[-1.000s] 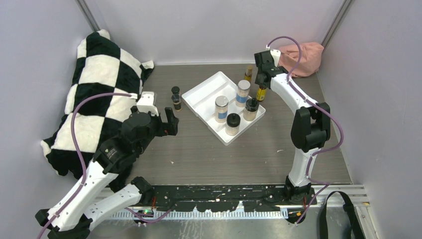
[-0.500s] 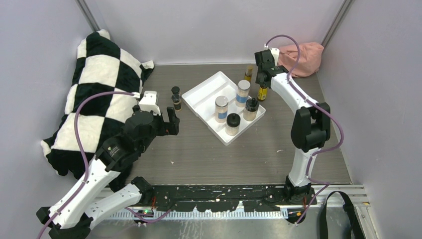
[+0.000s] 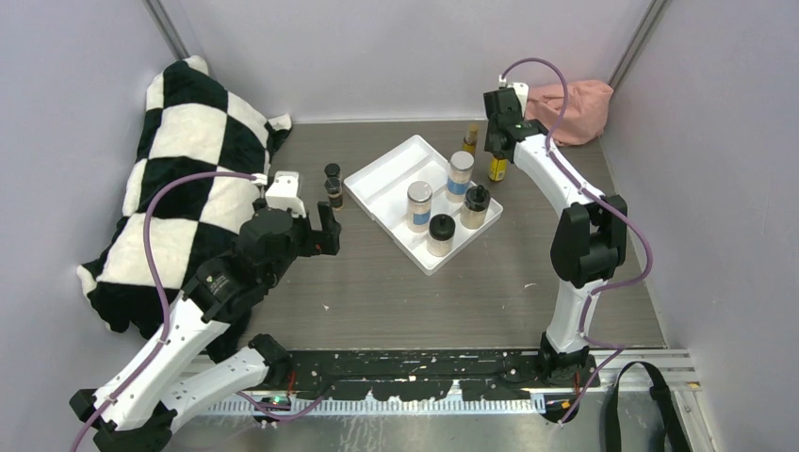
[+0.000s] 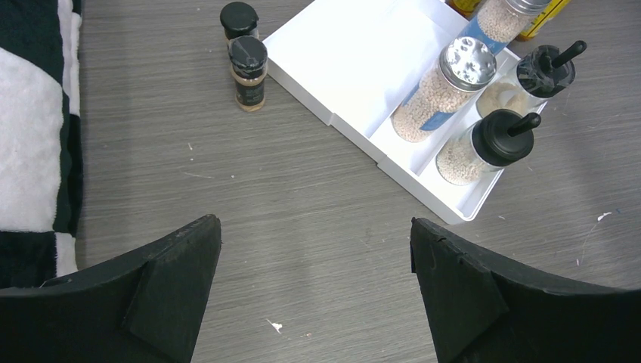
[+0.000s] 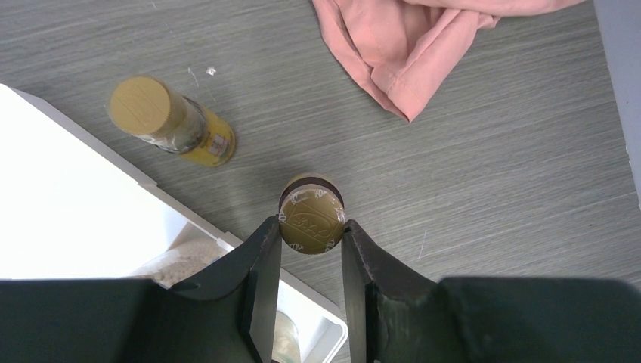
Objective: Organize the condiment bottles
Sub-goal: Pick up the bottle from the center of the board.
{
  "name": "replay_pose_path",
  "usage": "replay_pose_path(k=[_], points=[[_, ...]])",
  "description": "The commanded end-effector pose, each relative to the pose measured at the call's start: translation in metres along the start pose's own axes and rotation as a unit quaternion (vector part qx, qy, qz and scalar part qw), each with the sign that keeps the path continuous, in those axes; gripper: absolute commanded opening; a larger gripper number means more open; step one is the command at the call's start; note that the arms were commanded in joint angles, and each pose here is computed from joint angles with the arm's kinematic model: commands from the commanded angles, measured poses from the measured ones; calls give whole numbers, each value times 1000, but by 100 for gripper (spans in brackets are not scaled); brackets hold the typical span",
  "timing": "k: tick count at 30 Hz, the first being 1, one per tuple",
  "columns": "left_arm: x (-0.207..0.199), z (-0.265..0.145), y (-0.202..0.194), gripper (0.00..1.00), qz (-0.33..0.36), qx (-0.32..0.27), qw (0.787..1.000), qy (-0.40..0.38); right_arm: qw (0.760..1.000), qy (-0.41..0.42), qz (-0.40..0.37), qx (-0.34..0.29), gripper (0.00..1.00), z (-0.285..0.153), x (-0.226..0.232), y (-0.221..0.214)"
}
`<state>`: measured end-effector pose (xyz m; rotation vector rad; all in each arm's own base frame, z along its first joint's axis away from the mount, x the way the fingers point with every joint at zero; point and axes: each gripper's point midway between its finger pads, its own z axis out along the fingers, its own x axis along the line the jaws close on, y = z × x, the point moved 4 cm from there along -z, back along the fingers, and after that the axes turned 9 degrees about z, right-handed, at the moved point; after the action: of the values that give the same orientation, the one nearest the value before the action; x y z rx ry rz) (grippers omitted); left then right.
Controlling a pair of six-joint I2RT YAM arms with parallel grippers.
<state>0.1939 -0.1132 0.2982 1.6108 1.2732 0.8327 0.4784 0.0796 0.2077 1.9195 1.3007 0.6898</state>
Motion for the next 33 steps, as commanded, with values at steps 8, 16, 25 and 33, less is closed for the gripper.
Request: replay_pose_path(k=[8, 16, 25, 33], points=[[0, -6, 22, 96, -10, -37, 999, -2, 994, 38, 32, -98, 1, -34, 8, 69], [2, -8, 22, 96, -12, -38, 999, 0, 992, 53, 30, -110, 1, -38, 14, 79], [3, -9, 23, 96, -13, -40, 999, 3, 989, 81, 23, -125, 1, -41, 25, 90], [2, -8, 22, 96, -13, -38, 999, 3, 986, 102, 13, -133, 1, -42, 35, 94]])
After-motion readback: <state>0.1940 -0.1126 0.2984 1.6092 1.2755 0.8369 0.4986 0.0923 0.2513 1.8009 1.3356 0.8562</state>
